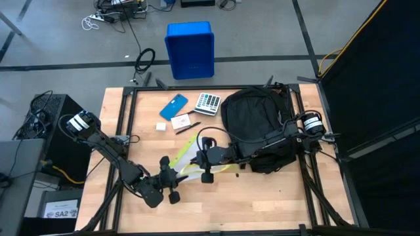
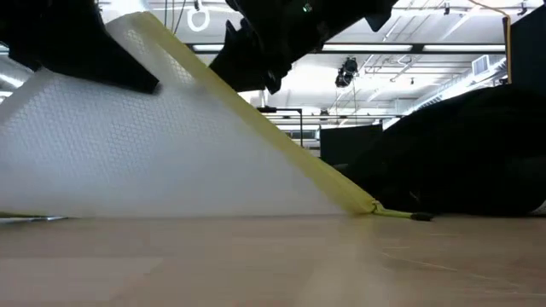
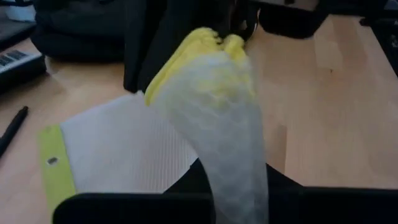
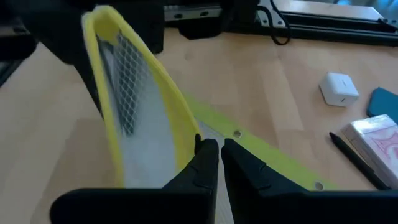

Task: Unpack backpack
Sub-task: Put the gray calculator into the white zip bag

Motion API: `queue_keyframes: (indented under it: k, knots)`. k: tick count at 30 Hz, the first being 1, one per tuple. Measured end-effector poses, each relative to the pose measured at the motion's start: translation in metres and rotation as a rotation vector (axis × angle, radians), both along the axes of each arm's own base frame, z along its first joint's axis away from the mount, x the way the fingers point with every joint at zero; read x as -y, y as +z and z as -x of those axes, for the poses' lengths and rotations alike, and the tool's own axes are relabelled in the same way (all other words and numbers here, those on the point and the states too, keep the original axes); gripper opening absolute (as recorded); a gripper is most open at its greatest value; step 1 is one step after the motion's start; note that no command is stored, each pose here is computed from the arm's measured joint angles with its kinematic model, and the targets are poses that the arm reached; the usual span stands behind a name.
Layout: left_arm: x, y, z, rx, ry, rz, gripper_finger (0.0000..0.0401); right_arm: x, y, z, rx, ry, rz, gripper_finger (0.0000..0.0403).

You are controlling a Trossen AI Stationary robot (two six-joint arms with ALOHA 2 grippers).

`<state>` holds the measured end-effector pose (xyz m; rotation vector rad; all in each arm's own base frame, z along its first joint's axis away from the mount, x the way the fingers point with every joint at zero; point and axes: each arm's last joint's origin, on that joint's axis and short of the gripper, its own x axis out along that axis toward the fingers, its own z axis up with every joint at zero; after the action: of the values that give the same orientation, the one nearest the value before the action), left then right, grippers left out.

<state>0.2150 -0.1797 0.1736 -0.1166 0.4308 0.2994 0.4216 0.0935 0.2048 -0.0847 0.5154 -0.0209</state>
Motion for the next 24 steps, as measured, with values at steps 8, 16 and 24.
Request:
queue_keyframes:
  k: [8, 16, 24]
  knots:
    - [0.007, -0.003, 0.01, -0.037, -0.043, -0.013, 0.0, 0.002, -0.003, 0.003, -0.044, -0.023, 0.086, 0.0016]
    - [0.01, -0.003, 0.014, -0.034, -0.053, -0.023, 0.0, 0.023, -0.004, 0.014, -0.162, -0.309, 0.43, 0.0056]
    - [0.01, -0.003, 0.014, -0.034, -0.053, -0.023, 0.0, 0.106, -0.009, 0.01, -0.244, -0.438, 0.333, 0.0137]
